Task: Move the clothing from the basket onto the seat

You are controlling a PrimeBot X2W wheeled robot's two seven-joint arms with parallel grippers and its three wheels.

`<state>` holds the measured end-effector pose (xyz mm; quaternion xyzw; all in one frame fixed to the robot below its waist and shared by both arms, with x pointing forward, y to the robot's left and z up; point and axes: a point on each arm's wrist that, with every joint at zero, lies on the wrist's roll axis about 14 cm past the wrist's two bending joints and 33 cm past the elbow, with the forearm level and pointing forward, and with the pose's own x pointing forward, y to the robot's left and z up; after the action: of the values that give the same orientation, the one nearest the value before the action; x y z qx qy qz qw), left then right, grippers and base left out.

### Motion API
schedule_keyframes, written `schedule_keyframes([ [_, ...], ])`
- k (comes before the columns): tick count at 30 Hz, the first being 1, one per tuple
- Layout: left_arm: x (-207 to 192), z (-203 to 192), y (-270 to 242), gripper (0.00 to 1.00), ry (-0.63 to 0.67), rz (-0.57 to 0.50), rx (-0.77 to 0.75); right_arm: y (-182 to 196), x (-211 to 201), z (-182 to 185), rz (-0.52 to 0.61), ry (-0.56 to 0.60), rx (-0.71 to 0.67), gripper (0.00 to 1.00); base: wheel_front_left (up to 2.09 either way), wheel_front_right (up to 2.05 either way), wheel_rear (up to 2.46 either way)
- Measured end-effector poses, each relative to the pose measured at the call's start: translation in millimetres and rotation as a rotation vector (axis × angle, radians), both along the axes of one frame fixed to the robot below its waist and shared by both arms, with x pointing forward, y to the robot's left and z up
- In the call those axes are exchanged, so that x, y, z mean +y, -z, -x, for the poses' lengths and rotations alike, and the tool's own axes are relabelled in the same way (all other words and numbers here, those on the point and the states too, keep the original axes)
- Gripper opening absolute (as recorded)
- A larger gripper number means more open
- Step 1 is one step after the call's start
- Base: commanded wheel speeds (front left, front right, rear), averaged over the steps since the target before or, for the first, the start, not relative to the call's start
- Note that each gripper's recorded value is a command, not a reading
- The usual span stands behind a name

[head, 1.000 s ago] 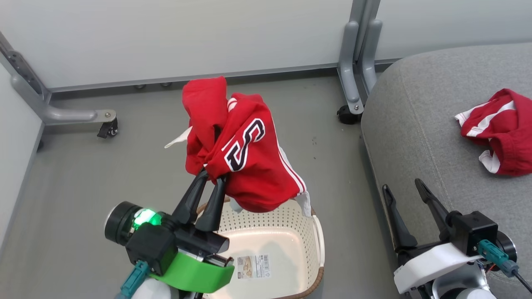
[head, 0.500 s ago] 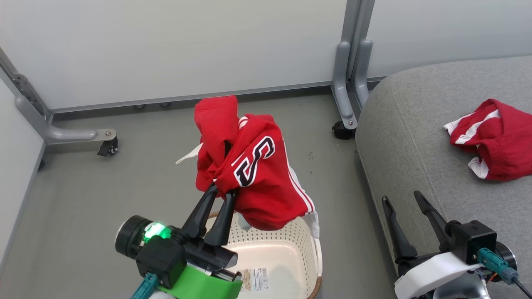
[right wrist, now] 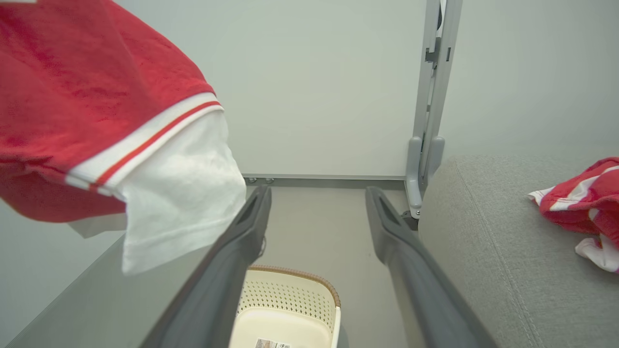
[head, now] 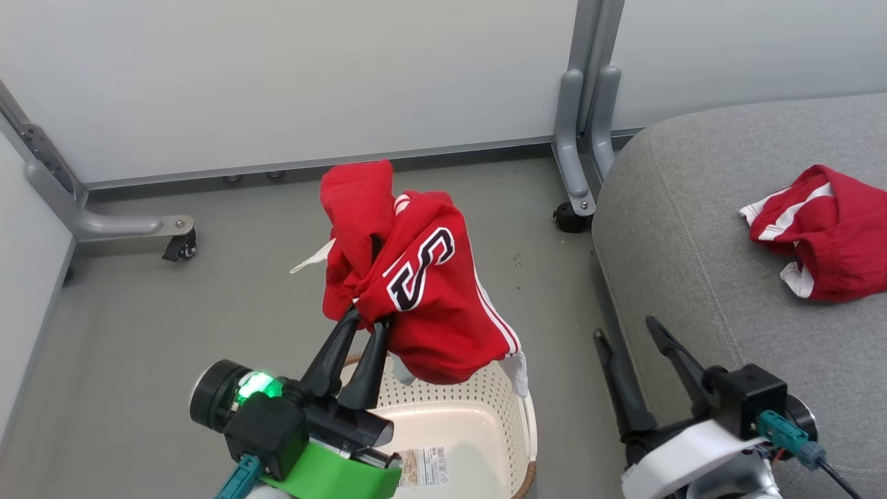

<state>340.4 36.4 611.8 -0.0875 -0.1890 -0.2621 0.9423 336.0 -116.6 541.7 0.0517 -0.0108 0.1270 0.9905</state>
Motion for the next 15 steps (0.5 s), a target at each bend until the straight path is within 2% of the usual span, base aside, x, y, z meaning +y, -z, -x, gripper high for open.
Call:
schedule_keyframes([
  [8,-0.6,-1.1,4.1,0.00,0.001,-0.005,0.012,-30.9,76.9,3.8,-0.062,-0.242,-0.073,1.00,0.00,0.00,0.00],
  [15,0.9,-1.0,7.2,0.00,-0.004,-0.009,0.021,-32.7,129.5,18.6,-0.089,-0.425,-0.054,1.00,0.00,0.00,0.00],
])
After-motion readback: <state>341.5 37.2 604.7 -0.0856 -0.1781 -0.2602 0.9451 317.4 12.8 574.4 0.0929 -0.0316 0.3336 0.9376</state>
